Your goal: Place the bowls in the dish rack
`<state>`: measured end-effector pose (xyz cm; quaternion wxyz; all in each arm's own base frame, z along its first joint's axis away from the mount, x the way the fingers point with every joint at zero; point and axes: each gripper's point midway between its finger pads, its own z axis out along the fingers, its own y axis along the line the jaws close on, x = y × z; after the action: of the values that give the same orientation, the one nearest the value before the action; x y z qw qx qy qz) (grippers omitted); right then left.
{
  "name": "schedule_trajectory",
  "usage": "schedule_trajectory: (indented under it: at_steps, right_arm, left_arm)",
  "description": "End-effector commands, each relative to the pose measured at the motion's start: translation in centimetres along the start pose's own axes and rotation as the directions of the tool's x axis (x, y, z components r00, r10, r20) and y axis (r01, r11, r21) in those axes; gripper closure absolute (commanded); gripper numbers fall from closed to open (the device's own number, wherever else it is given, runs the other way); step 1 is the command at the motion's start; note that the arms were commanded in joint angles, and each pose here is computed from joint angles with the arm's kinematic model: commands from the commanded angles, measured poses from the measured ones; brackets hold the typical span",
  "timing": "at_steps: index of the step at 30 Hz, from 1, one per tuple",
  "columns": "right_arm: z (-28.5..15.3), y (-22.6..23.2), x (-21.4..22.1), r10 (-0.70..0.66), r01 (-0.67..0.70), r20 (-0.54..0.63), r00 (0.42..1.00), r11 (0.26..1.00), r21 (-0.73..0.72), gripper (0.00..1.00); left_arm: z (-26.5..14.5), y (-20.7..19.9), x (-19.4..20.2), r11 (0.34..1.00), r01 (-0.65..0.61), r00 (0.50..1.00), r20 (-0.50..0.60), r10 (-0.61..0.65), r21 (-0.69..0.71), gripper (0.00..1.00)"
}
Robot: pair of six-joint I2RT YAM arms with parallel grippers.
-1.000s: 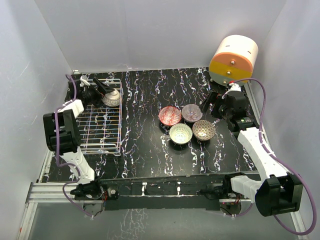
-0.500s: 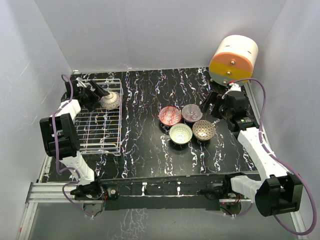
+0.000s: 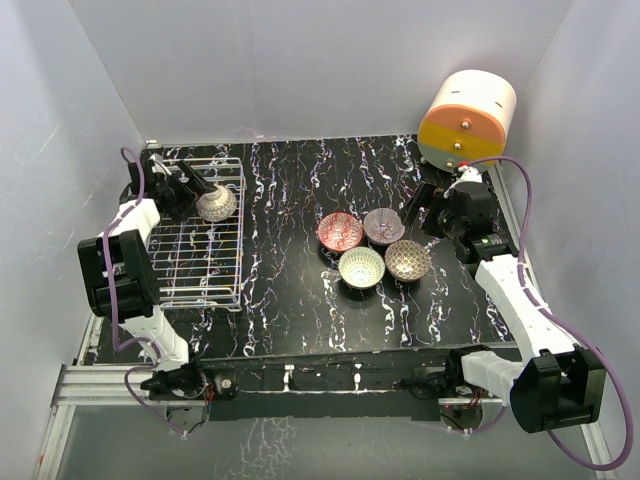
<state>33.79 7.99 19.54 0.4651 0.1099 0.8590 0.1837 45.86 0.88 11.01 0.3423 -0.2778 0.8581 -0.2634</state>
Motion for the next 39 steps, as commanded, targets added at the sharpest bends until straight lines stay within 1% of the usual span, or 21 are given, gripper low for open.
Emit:
schedule_trajectory:
  at_steps: [1, 4, 10, 19, 28, 34, 39]
  right_arm:
    - [-0.3, 0.3, -1.1, -0.016, 0.017, 0.049, 0.999, 1.0, -0.02, 0.02]
    - [-0.2, 0.3, -1.0, -0.014, 0.015, 0.049, 0.999, 1.0, -0.021, 0.02]
    - [-0.4, 0.4, -1.1, -0.012, 0.013, 0.053, 0.999, 1.0, -0.024, 0.02]
    - [-0.4, 0.5, -1.4, -0.015, 0.017, 0.06, 0.998, 1.0, -0.024, 0.02]
    - [-0.4, 0.4, -1.5, -0.015, 0.016, 0.06, 0.998, 1.0, -0.019, 0.02]
    - [-0.1, 0.4, -1.4, -0.018, 0.019, 0.053, 0.998, 1.0, -0.017, 0.02]
    - [0.0, 0.2, -1.3, -0.017, 0.018, 0.051, 0.999, 1.0, -0.014, 0.02]
  left_arm:
    - [-3.5, -3.8, -1.6, 0.995, -0.041, 0.998, 0.051, 0.036, 0.095, 0.03]
    - [-3.6, -4.1, -1.3, 0.992, -0.035, 0.998, 0.049, 0.029, 0.12, 0.03]
    - [-2.1, -4.2, -1.1, 0.987, 0.021, 0.999, 0.032, -0.026, 0.16, 0.03]
    - [-0.4, -4.6, -1.4, 0.986, 0.029, 0.999, 0.038, -0.036, 0.166, 0.03]
    - [1.5, -5.3, -1.5, 0.981, 0.062, 0.996, 0.046, -0.072, 0.185, 0.03]
    - [2.1, -5.7, -2.4, 0.984, 0.041, 0.997, 0.062, -0.052, 0.172, 0.03]
    - [1.2, -5.3, -3.3, 0.994, -0.018, 0.994, 0.107, 0.006, 0.11, 0.03]
